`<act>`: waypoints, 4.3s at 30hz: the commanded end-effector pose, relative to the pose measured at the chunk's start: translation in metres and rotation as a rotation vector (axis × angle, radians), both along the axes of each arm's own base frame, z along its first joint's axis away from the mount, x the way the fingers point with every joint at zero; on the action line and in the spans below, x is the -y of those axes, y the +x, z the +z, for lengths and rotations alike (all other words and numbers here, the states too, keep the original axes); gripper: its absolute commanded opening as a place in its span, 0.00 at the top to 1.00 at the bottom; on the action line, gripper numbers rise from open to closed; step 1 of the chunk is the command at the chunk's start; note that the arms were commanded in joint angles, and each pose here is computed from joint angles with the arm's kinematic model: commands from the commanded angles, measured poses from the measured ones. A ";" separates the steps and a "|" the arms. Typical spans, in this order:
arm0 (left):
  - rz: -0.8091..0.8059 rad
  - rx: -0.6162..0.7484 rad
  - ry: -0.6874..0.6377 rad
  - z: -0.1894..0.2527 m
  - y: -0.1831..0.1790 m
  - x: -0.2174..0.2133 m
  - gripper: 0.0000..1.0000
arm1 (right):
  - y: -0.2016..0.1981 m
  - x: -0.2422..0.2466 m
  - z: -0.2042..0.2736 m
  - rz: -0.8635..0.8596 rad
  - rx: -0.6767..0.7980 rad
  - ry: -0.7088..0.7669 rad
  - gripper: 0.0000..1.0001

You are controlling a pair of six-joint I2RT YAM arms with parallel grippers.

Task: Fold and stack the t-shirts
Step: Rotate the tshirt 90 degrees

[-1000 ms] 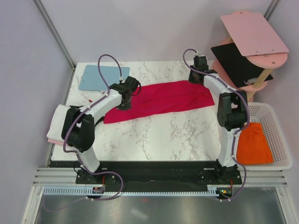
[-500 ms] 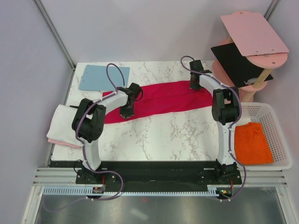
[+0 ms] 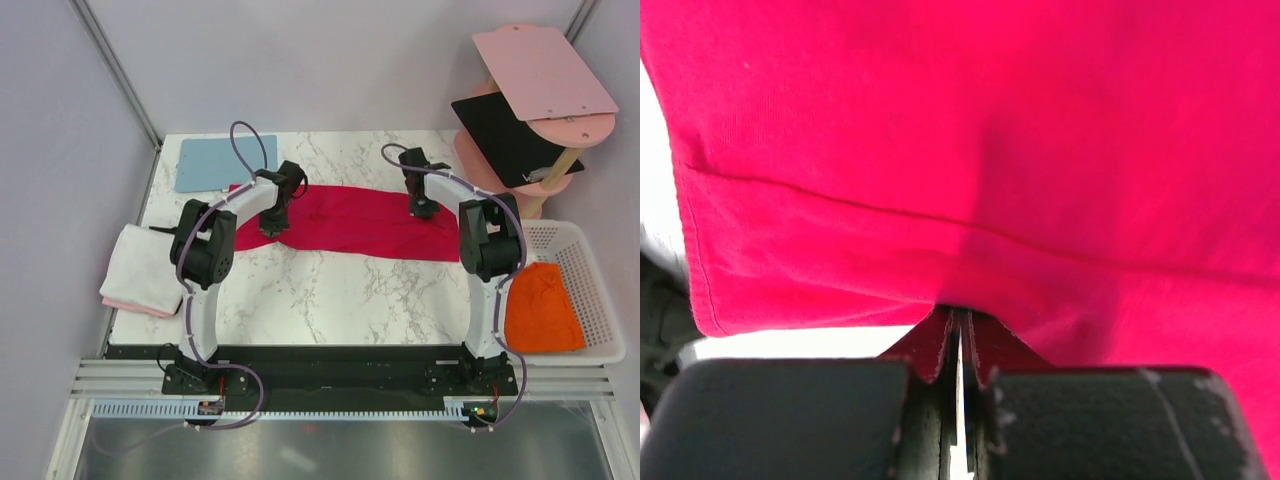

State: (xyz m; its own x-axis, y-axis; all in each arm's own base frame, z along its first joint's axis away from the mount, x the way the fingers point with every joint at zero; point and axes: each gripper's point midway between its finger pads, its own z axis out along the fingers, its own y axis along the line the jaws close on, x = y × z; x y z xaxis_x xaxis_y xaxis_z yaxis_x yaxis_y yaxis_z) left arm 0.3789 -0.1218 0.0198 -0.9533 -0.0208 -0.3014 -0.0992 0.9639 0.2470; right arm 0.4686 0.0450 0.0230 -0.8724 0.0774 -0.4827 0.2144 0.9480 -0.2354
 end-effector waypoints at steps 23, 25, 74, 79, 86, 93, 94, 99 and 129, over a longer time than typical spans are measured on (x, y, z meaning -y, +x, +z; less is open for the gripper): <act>-0.212 0.118 -0.093 0.015 0.123 0.073 0.98 | -0.279 -0.173 0.030 0.489 -0.343 0.304 1.00; -0.229 0.123 -0.099 0.018 0.125 0.079 0.98 | -0.273 -0.181 0.039 0.511 -0.294 0.319 1.00; -0.064 0.153 -0.013 0.087 -0.071 -0.033 0.98 | 0.112 -0.246 0.006 0.456 0.317 0.375 1.00; -0.063 0.139 -0.004 0.082 -0.076 -0.036 0.98 | 0.118 -0.206 -0.001 0.350 0.288 0.315 1.00; -0.058 0.128 0.002 0.075 -0.079 -0.037 0.98 | 0.124 -0.127 -0.017 0.172 0.231 0.275 1.00; -0.094 0.118 -0.092 0.068 -0.078 -0.013 0.98 | 0.124 -0.062 -0.029 0.010 0.215 0.210 1.00; -0.114 0.129 -0.153 0.068 -0.075 0.001 0.98 | 0.124 -0.056 -0.029 -0.008 0.215 0.202 1.00; -0.279 0.148 -0.383 0.066 -0.080 0.092 0.98 | 0.132 -0.034 -0.022 -0.064 0.235 0.240 1.00; -0.482 -0.112 -0.912 0.017 -0.185 0.316 0.98 | 0.063 -0.051 0.171 0.131 0.510 0.406 1.00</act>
State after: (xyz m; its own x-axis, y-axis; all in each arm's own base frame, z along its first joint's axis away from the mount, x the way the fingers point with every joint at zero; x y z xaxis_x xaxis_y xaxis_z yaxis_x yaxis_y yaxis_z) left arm 0.1952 -0.4666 0.0342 -0.9291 0.2366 -0.2844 0.3692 0.6417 -0.6722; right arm 0.5346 0.0938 0.2094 -0.5192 0.2687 -0.8113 0.0908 0.9613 0.2602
